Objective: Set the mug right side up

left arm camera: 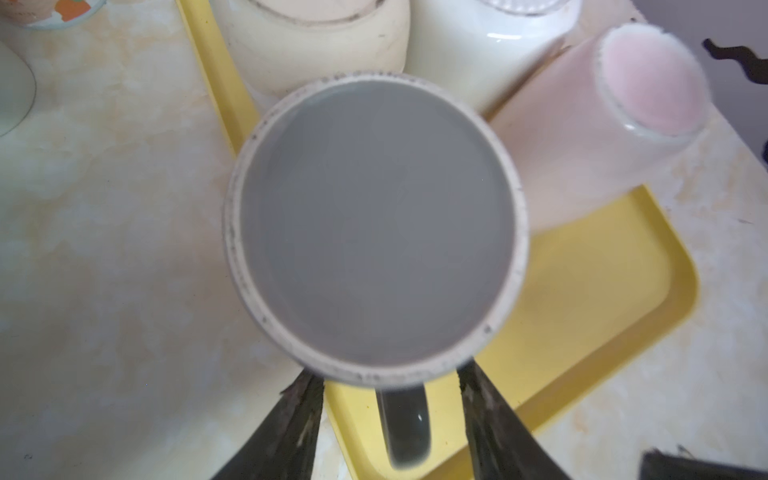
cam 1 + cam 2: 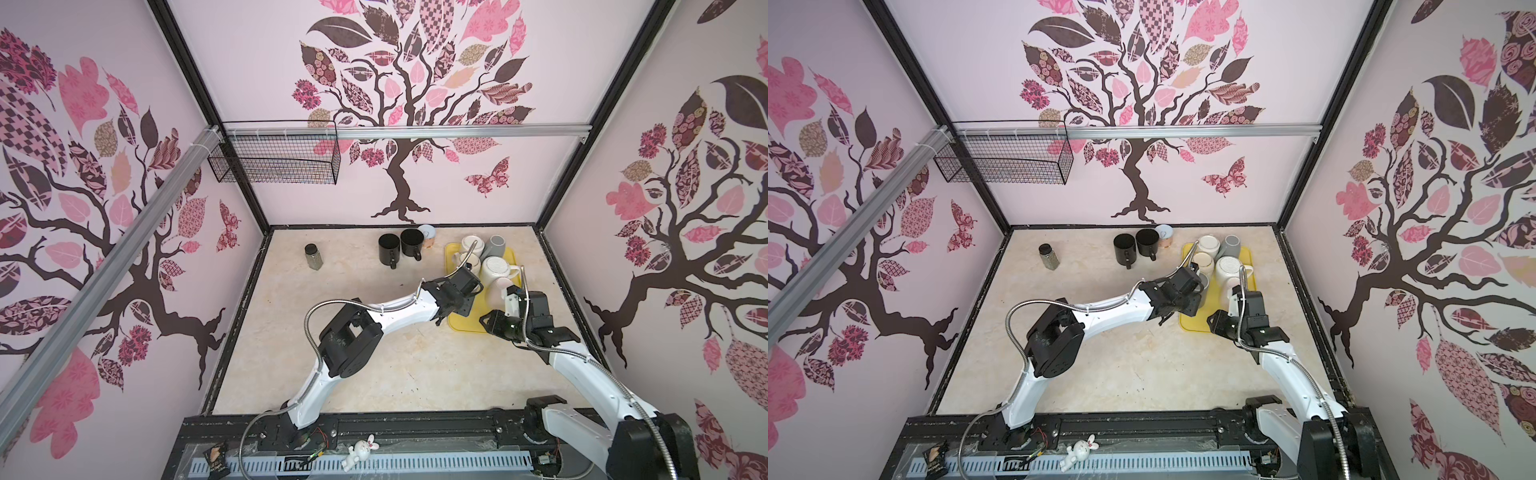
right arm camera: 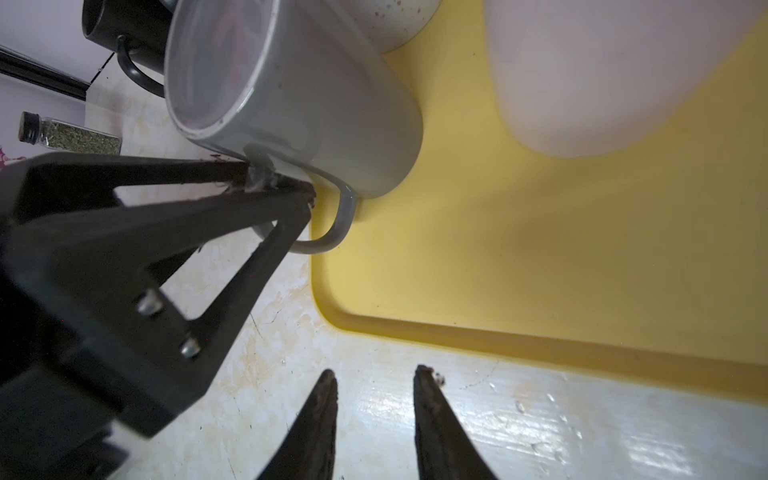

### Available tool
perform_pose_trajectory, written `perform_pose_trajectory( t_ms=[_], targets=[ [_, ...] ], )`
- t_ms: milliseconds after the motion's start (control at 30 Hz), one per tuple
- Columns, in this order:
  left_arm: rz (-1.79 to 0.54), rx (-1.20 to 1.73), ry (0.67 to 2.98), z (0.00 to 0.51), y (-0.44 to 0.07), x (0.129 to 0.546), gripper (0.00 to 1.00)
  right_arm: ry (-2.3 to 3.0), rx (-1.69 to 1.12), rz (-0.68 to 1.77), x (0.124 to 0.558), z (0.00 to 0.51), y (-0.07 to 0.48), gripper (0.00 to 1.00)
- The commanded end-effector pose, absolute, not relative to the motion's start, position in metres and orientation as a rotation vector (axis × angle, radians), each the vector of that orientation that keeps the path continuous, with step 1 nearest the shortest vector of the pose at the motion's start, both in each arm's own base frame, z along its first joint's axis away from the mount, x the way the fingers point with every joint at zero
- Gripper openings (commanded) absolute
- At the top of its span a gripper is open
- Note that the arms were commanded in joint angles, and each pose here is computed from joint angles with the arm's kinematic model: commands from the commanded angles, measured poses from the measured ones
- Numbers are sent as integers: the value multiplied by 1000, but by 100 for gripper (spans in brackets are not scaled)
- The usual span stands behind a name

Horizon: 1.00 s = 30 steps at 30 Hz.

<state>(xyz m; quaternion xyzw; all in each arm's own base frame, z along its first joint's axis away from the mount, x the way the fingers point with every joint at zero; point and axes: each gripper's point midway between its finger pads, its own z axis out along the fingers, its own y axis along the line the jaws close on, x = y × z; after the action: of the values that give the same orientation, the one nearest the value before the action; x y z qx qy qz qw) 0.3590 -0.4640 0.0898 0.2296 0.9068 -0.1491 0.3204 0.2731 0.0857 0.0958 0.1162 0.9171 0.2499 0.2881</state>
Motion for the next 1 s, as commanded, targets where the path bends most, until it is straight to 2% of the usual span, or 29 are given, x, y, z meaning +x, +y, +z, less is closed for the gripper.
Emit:
perform_pose_trajectory(
  t_ms=[0,200,400,567,833,967],
  targets=[
    [-304,591,2370,96,-459,374,51,2442,302,664,274,99,86,34],
    [-302,590,2394,86,-458,377,40,2436,293,663,271,100,85,34],
    [-298,597,2375,91,-455,376,13,2432,286,669,271,102,86,34],
    [-292,605,2363,101,-451,375,0,2418,292,688,271,105,88,35],
    [-372,618,2301,132,-451,370,0,2341,294,765,272,122,94,35],
    [-492,606,2270,157,-445,362,0,2273,311,897,271,132,106,36]
  ],
)
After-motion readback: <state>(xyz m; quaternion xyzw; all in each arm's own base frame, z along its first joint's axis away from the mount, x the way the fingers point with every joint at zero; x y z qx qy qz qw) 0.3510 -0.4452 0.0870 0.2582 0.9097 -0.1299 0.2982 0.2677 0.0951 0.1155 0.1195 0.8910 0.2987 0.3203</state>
